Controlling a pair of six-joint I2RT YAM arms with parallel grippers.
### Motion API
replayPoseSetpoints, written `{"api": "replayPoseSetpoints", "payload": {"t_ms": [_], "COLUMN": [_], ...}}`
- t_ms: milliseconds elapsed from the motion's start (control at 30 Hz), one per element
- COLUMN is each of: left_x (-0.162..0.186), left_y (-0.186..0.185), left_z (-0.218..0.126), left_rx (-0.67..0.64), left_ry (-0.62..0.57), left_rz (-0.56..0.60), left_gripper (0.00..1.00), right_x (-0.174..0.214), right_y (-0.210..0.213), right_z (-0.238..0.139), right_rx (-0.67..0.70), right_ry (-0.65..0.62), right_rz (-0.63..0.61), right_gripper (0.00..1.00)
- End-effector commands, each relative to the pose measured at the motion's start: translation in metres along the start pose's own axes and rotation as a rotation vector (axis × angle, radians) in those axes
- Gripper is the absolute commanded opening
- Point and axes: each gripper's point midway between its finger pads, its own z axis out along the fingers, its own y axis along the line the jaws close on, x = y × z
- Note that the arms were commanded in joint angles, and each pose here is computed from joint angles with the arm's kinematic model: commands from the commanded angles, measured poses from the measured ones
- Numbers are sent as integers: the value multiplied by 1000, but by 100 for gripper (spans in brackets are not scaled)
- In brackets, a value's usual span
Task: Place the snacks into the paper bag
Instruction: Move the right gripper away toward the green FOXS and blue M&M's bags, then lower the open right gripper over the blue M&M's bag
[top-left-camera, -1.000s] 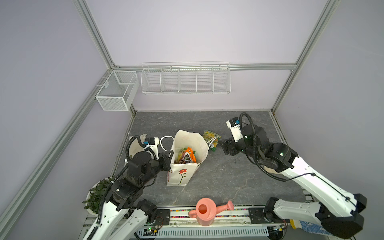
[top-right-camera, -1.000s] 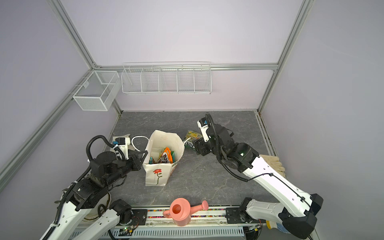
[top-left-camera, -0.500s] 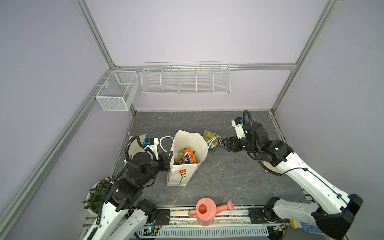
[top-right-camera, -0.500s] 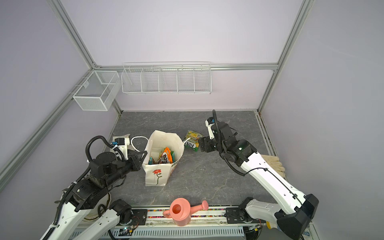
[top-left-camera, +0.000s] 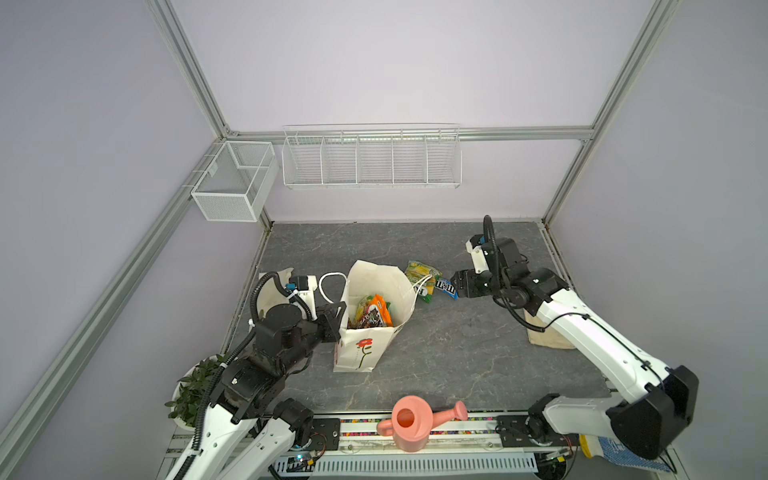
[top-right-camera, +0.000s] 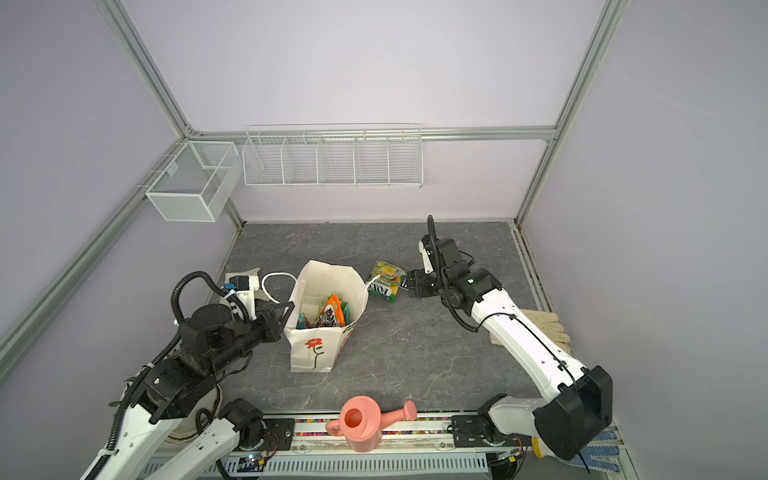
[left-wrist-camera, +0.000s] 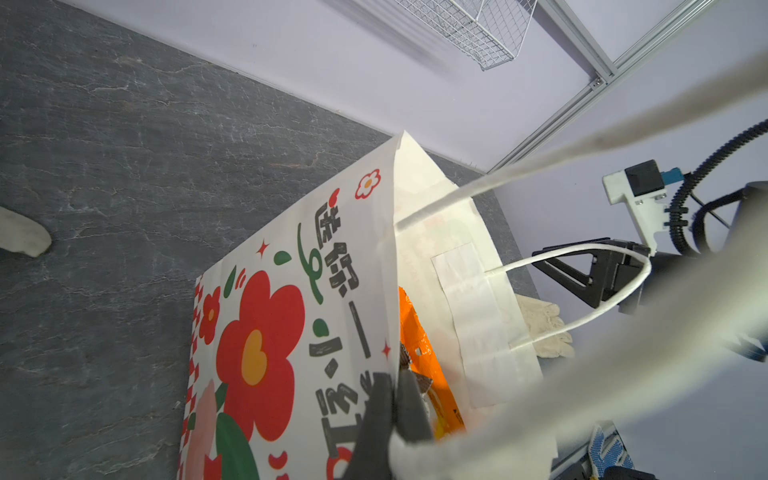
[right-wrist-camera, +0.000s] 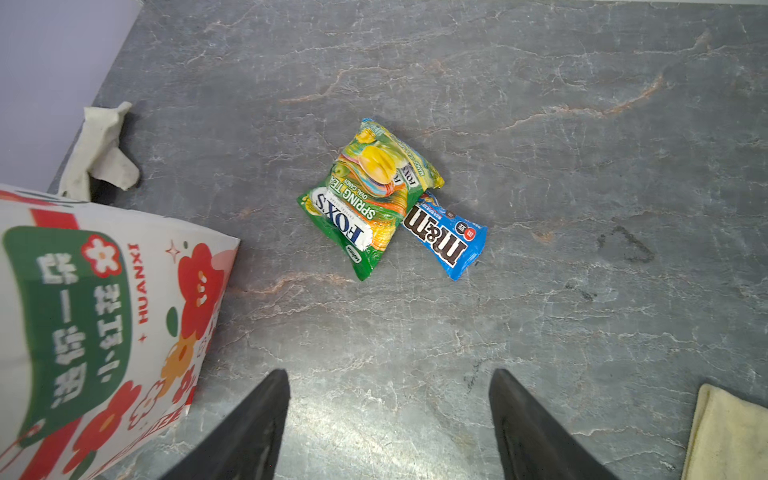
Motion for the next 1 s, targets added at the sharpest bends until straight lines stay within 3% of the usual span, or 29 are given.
{"api": "replayPoseSetpoints", "payload": {"t_ms": [0, 533, 967], "left_x": [-9, -8, -9], "left_y": [-5, -4, -4], "left_z": [-4, -6, -10], "left_rx": [20, 16, 15], "left_ry": [-42, -43, -49], "left_rz": [-4, 0, 5], "left_gripper": [0, 0, 0], "right_x": [0, 12, 17], "right_y": [-13, -40, -48], "right_z": [16, 75, 122], "right_rx": [-7, 48, 77], "right_ry": [13, 161, 272], "right_rz": [-10, -59, -87], "right_gripper": [78, 76, 80]}}
